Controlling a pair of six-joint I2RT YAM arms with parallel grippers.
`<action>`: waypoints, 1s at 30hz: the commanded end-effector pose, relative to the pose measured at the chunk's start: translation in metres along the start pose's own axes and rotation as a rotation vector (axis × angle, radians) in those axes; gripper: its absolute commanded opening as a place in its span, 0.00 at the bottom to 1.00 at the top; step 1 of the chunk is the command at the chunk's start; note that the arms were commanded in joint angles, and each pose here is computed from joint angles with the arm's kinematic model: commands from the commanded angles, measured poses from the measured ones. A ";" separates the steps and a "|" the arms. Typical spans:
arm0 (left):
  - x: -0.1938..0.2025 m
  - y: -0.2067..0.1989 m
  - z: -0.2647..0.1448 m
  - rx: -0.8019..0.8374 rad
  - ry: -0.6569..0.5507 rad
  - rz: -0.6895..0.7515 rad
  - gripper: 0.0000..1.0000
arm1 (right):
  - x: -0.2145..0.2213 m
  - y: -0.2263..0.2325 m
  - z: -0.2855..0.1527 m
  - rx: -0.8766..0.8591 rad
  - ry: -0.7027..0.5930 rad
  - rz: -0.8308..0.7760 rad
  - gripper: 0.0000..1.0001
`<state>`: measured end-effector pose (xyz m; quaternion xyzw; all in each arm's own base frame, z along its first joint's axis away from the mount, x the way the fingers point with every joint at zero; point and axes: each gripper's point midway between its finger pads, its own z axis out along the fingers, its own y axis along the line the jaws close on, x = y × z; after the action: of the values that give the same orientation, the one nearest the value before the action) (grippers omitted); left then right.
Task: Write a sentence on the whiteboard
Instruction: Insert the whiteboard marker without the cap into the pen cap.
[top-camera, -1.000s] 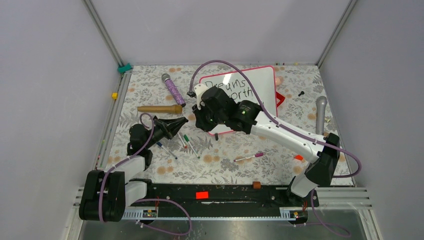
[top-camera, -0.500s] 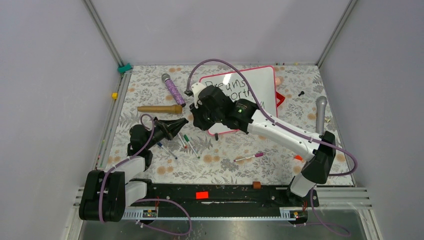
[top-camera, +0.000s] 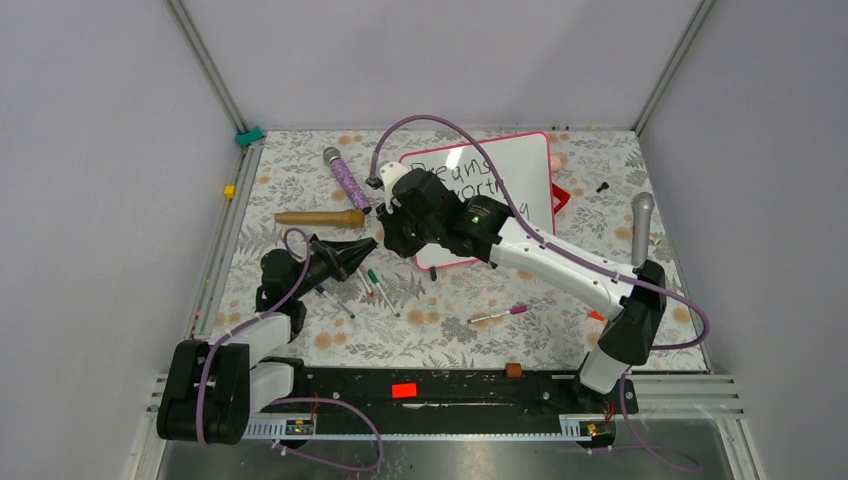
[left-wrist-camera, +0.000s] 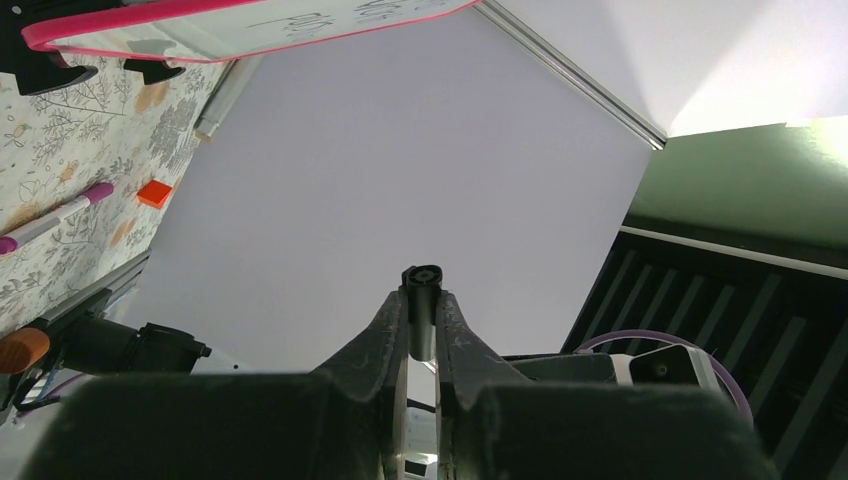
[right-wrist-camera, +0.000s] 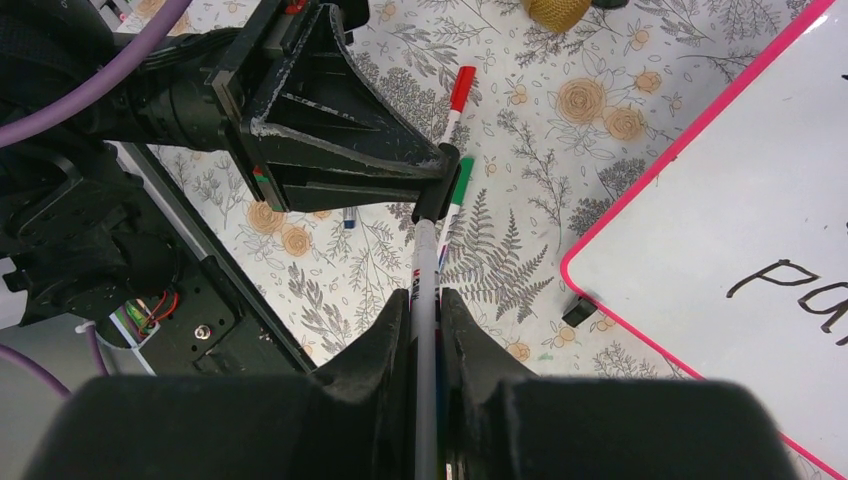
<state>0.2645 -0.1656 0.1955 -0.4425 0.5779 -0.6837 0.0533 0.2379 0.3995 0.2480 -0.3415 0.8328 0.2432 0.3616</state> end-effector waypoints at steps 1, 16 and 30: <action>0.012 -0.007 -0.003 0.014 0.040 -0.030 0.00 | -0.024 0.001 -0.004 0.022 -0.075 -0.011 0.00; 0.014 -0.018 -0.002 0.083 0.037 -0.114 0.00 | -0.035 -0.030 0.009 0.205 -0.129 -0.031 0.00; 0.021 -0.082 0.015 0.252 0.073 -0.155 0.00 | -0.063 -0.017 0.046 0.343 -0.485 -0.176 0.00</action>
<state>0.3055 -0.1520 0.2094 -0.4656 0.5330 -0.6930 0.1375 0.2747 0.4237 0.2454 -0.3448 0.7745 0.1301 0.5142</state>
